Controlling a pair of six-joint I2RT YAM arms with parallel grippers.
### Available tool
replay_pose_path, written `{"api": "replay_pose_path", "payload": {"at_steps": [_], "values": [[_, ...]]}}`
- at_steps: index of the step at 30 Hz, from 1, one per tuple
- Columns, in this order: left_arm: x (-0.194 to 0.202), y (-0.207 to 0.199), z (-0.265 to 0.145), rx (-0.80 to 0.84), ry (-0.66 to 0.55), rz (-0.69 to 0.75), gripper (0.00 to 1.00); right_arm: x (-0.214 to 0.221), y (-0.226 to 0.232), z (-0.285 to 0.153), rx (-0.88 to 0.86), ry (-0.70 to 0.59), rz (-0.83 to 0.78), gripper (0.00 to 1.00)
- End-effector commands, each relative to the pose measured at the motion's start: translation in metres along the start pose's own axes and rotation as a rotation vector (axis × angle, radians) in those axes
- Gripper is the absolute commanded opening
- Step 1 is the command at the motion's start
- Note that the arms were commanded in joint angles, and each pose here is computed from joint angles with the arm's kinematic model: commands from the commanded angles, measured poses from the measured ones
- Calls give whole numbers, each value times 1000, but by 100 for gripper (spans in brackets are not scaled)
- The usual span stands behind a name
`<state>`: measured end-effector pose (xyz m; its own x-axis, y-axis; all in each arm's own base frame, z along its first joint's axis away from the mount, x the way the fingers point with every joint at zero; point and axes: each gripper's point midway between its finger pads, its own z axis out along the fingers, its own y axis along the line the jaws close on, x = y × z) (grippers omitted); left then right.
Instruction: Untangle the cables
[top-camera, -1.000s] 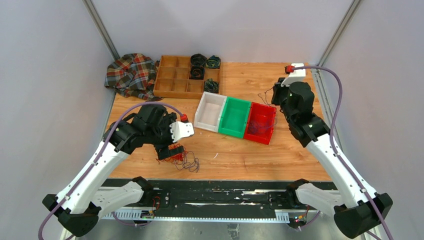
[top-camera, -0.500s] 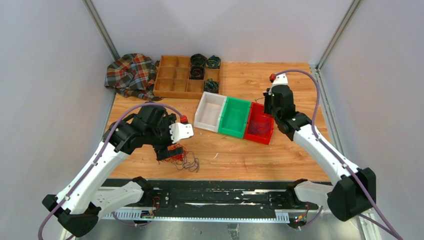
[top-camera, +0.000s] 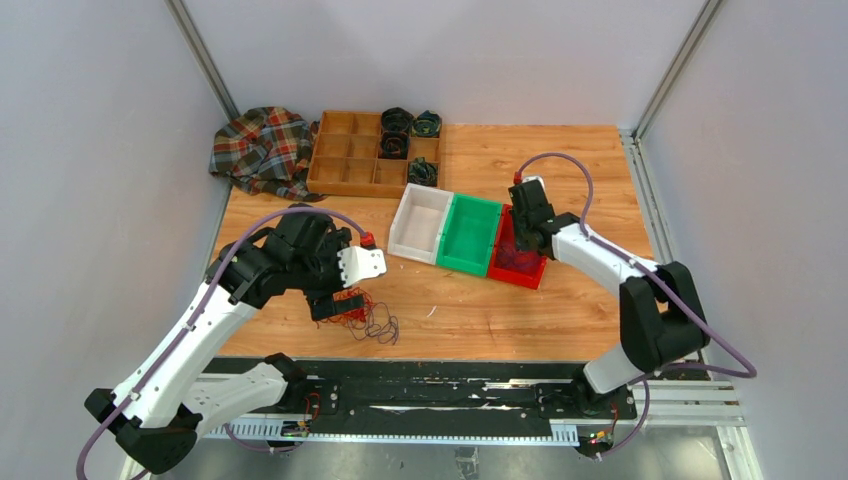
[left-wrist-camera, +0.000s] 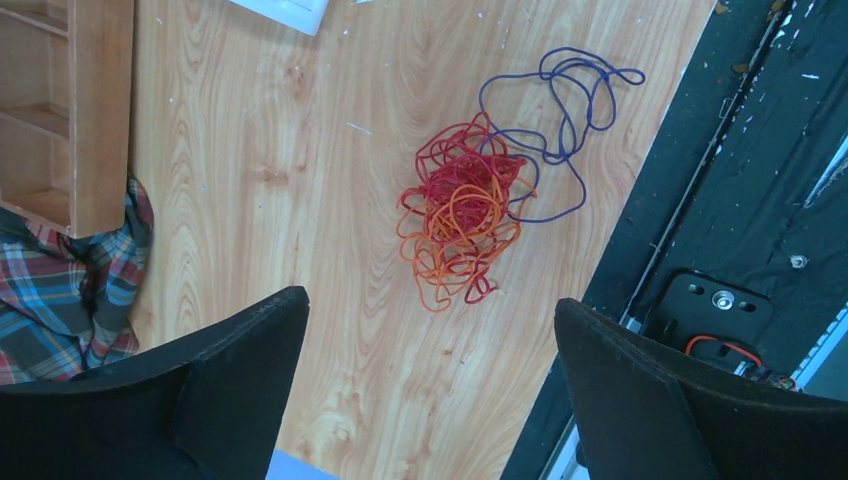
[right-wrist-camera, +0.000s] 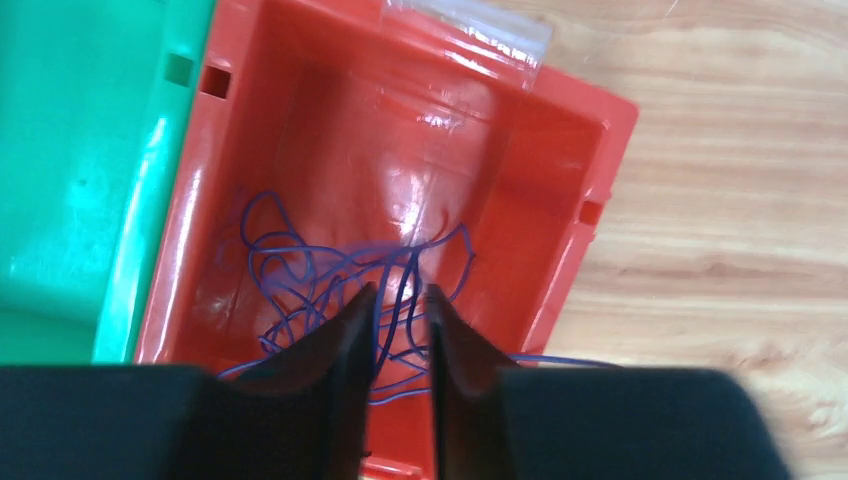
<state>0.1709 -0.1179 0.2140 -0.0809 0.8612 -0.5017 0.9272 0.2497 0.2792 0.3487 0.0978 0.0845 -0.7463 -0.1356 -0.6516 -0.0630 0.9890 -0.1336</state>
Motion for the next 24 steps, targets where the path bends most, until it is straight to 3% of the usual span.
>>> {"api": "replay_pose_path", "payload": {"at_steps": [1, 3, 7, 10, 18, 24], "values": [[3, 4, -3, -17, 18, 10, 98, -1, -7, 2, 29, 65, 3, 34], [4, 5, -2, -18, 23, 12, 98, -9, -6, -3, 18, 47, 10, 43], [3, 6, -3, -20, 25, 14, 98, -34, -2, -16, -18, -12, 18, 50], [1, 8, -4, -21, 22, 16, 98, -48, 4, -24, -58, -31, 8, 63], [1, 5, -2, -7, 21, 17, 98, -69, 22, -50, -179, -70, 46, 62], [16, -5, 24, 64, 61, 4, 98, -78, 100, -106, -481, -211, 31, 62]]}}
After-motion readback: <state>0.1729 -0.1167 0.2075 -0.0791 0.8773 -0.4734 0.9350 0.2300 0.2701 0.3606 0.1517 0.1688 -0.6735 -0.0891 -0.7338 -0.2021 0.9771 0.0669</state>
